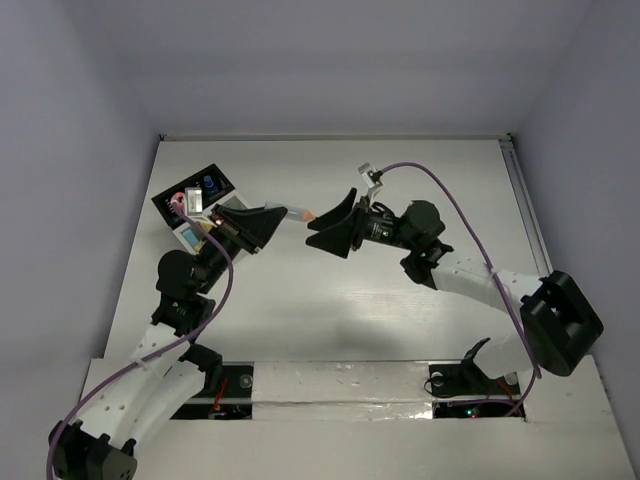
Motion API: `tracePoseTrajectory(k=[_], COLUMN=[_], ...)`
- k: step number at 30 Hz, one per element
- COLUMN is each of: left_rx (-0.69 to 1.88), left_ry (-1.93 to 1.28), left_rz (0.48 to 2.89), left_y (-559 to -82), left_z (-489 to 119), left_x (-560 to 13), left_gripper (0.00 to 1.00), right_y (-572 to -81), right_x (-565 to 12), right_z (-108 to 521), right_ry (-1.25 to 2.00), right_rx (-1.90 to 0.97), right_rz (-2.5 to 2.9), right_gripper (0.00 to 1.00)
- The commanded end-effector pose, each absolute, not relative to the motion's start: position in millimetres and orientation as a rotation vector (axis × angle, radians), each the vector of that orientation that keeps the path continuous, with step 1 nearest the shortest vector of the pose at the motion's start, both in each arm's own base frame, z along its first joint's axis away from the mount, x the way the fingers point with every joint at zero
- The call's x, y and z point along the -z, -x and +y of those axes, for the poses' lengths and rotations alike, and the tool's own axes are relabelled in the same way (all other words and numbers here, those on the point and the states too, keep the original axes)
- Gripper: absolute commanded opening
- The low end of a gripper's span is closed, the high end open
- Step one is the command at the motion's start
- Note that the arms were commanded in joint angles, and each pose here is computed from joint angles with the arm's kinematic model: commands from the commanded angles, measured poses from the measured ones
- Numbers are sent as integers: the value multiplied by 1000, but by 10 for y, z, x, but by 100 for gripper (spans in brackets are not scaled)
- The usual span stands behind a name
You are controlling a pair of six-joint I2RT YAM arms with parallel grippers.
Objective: Sort the stationery into containers
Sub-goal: Pick up the pen from the center of the board.
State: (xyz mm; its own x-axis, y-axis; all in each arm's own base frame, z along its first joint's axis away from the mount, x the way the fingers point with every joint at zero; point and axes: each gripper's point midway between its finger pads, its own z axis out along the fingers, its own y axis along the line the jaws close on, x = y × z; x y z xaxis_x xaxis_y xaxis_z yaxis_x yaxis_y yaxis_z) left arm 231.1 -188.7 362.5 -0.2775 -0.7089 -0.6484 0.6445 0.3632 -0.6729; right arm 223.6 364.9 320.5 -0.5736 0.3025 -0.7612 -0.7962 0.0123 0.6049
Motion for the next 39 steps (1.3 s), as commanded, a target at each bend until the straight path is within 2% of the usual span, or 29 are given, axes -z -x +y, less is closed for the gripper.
tracePoseTrajectory(k=[1,8,14,18,26,30,33,36,39], left_rx=[1358,1363,1379,1383,1379,1386,1395,1379,1369], left_ry=[-3,-17,-35,-37,-43,-50,-78,-103,-153], left_rz=[1230,1236,1243,1238,1229,1238,1249,1305,1369], left_y=[-2175,-2176,-2177,-2168,-2159,-2150,-2113,-2102,-2078], left_z=[-1910,-1934,-1975,-1974,-1969,-1984,-2011,-2041,-2096], left_x=[-3793,-3787,-3755,-3754,-3770,-3753,-3753,-3656,-3561], left_gripper=[0,0,0,0,0,0,0,0,0], right_y=[-2073,-2059,-2107,-2112,-2112,-2110,-2107,-2102,-2140], right_x=[-3734,-3871,-3883,-3873,-3817,-3791,-3749,-3695,-3606], right_z=[3617,3660,3730,3763,3795,3784,3792,3799,3769], right_ry=[582,616,629,646,655,645,653,668,684], right_rx=[-1793,-1828,-1847,-1861,-1886,-1885,-1882,-1867,-1823], right_rz=[1239,1181,1182,1184,1210,1218,1240,1275,1344], right_gripper=[91,87,76,60,38,16,5,0,0])
